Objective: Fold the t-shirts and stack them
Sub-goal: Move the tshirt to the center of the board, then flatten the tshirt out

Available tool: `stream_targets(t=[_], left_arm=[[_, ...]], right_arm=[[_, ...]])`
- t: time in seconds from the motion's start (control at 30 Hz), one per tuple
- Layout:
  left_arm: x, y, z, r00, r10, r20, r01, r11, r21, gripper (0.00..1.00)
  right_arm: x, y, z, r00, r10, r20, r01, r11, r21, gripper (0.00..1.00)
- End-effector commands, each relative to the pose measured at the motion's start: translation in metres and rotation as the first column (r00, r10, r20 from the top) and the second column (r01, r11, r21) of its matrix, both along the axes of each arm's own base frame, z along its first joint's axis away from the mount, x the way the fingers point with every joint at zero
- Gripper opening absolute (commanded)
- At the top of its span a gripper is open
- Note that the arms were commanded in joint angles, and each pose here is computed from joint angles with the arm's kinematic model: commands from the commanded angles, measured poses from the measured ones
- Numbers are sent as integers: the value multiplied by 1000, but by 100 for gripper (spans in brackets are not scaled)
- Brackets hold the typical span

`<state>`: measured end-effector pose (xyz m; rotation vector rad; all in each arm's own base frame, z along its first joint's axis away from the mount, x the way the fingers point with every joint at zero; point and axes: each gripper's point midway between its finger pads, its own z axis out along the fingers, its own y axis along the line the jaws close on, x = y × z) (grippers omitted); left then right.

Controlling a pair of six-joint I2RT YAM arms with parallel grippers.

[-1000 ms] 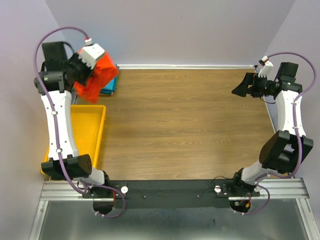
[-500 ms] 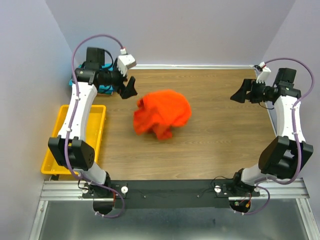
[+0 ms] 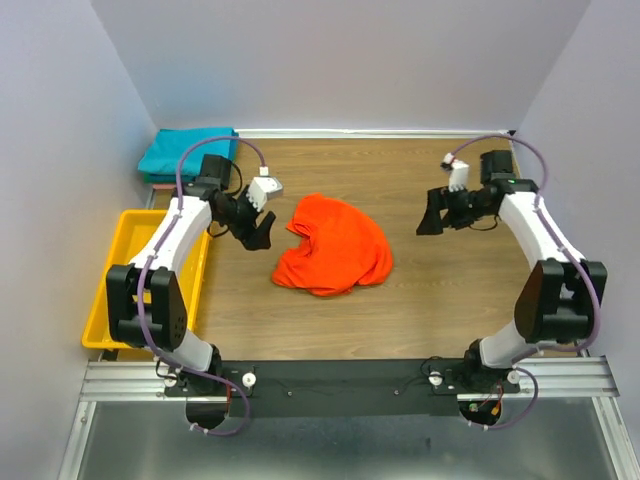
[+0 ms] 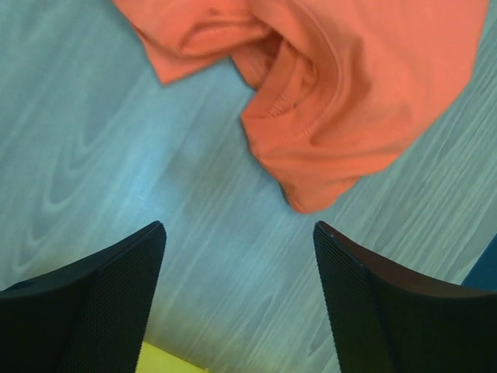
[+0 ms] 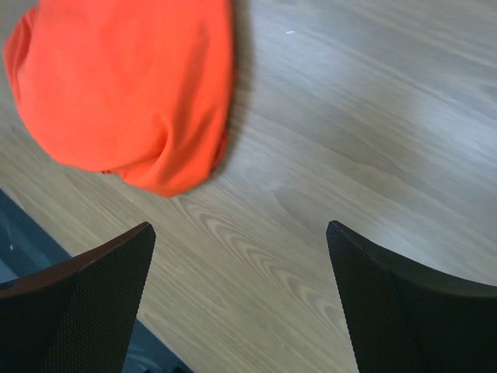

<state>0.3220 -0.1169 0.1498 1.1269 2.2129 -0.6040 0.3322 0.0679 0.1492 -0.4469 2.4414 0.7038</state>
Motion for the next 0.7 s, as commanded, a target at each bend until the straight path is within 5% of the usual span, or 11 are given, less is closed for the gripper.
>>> stream_targets(t=[0.0,0.47,0.57,0.67], left_arm=[[-10,-8,-38,999,-8,-50,10,999,47,77],[-24,-51,-116,967,-37,-250,48,998,39,68],[-28,-56,-121,955,-54,-292,60,998,11,49],[-28,-58,-119,951,-65,-303,68,998,-2,22]], right_arm=[[3,16,-35,997,43,-70,-48,997,-68,95],[-10,81,-108,940,184,-288,-190,982,8,88],[-14,91,-120,921,202,-333,-201,979,37,86],[-16,96,-134,904,205,-374,-195,979,65,74]])
